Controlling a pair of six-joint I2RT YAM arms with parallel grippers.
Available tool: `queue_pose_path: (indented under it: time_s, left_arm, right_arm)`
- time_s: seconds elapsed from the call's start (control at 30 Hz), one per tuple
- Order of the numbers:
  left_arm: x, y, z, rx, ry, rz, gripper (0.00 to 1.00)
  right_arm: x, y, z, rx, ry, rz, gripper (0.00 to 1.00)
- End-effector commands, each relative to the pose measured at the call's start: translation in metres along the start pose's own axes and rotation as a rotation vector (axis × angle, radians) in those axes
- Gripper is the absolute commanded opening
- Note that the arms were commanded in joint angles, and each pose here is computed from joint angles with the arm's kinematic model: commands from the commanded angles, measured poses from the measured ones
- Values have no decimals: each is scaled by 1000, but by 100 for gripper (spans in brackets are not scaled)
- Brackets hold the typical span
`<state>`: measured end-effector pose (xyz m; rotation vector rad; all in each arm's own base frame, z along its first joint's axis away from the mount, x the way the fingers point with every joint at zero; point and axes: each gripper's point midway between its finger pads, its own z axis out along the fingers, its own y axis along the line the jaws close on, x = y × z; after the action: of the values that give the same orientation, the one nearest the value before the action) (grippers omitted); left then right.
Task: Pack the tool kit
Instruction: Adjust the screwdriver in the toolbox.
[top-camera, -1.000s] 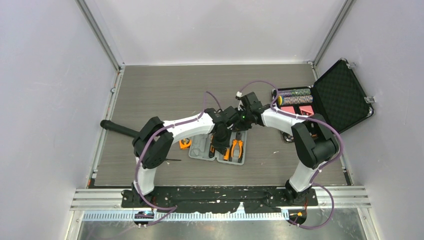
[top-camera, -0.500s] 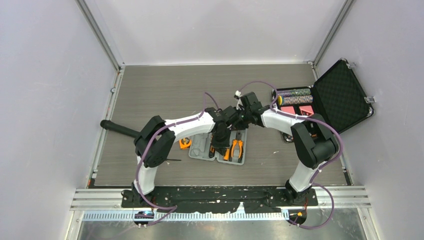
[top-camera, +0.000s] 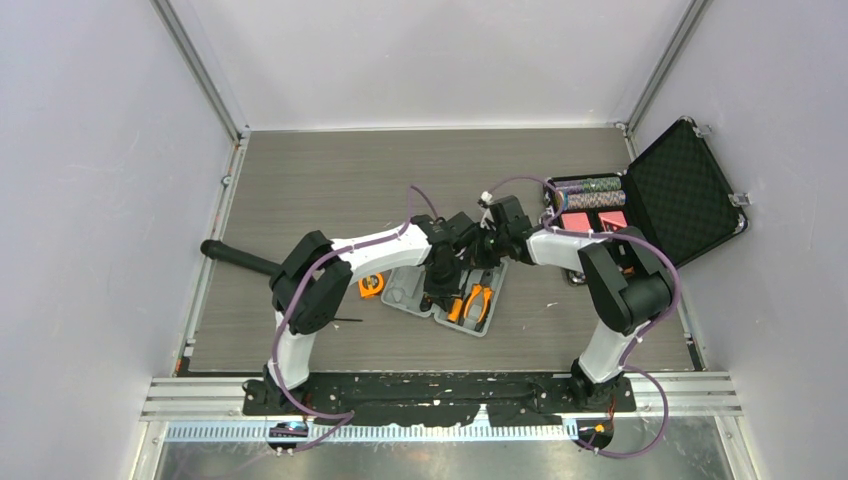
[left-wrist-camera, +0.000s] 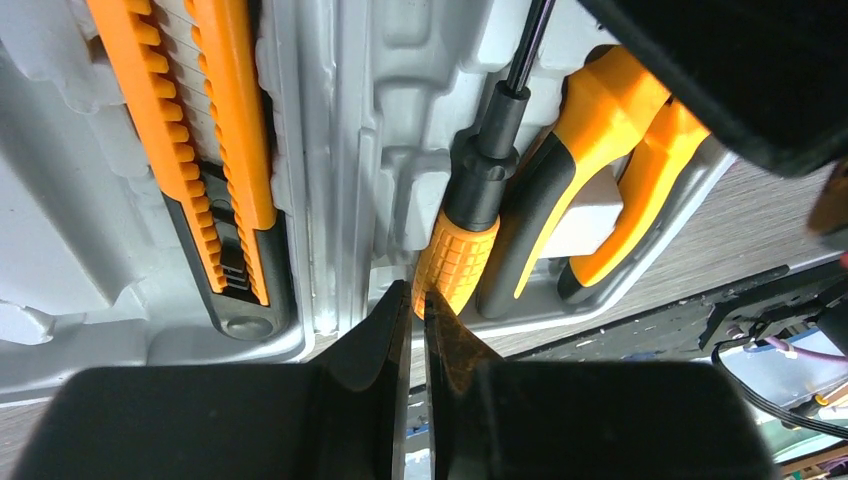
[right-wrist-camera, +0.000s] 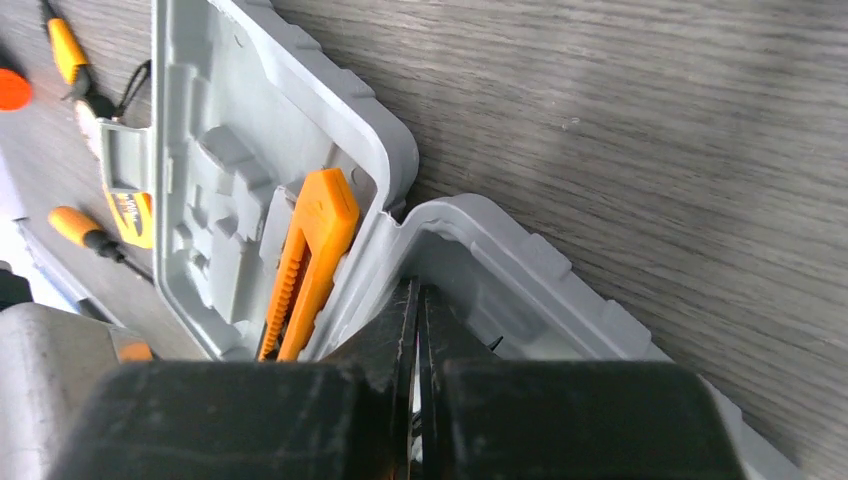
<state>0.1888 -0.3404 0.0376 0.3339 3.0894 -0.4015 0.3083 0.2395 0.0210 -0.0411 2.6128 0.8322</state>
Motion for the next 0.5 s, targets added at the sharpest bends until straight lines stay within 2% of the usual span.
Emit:
queue_pose_path:
  time_s: [0.0,0.1,0.27,0.47]
  left_arm:
    - [3,3,11,-30,20,7,10]
    - [-3,3,4,-34,-16,15,10]
    - [-21,0,-25,-35,-142,22,12]
    - [-36,-18,-60,47,-273,20,17]
  right_arm:
    - [35,-32,12,23,97,98,5]
    - [22,-13,11,-79,71,93,6]
    - [-25,28,-13,-177,-31,34,8]
    - [-61,57,-50,-201,-128,-15,18]
